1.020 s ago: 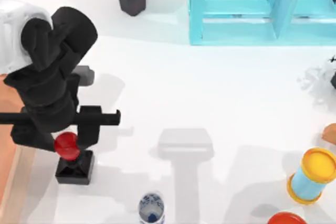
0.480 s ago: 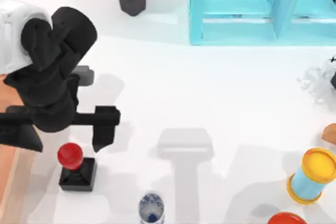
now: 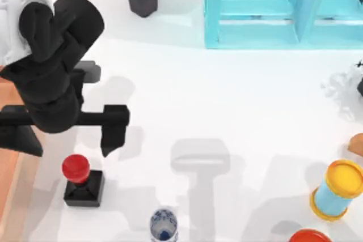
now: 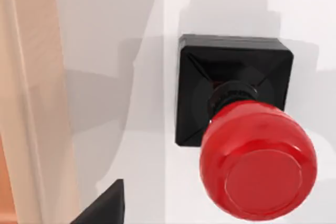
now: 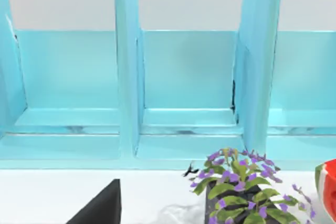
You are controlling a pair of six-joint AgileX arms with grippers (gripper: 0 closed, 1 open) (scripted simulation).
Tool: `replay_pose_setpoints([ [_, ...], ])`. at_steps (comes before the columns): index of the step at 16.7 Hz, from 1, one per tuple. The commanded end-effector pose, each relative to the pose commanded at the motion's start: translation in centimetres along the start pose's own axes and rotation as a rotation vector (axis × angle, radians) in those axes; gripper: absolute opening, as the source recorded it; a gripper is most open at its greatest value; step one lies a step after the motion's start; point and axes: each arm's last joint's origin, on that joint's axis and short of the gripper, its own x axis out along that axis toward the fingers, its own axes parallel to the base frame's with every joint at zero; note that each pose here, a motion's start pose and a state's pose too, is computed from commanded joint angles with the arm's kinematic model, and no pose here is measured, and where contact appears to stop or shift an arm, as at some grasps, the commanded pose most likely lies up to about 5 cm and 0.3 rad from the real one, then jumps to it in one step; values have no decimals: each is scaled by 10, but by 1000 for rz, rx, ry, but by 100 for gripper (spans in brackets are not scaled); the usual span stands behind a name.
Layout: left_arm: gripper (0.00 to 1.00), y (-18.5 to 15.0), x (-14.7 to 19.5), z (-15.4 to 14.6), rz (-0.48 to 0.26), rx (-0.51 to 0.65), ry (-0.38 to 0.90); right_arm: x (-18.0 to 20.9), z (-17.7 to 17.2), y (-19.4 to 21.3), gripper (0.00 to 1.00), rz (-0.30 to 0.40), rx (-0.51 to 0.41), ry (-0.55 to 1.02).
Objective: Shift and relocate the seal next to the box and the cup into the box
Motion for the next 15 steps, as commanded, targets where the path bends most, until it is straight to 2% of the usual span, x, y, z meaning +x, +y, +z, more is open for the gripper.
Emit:
replay_pose_setpoints([
  [7, 100, 1, -75, -1, 1, 2, -1, 0, 0, 0, 100, 0, 0, 0],
  [13, 100, 2, -80, -1, 3, 0, 2, 0, 0, 0, 100, 0, 0, 0],
  [15, 100, -10, -74, -2, 7, 0, 9, 0, 0, 0, 100, 0, 0, 0],
])
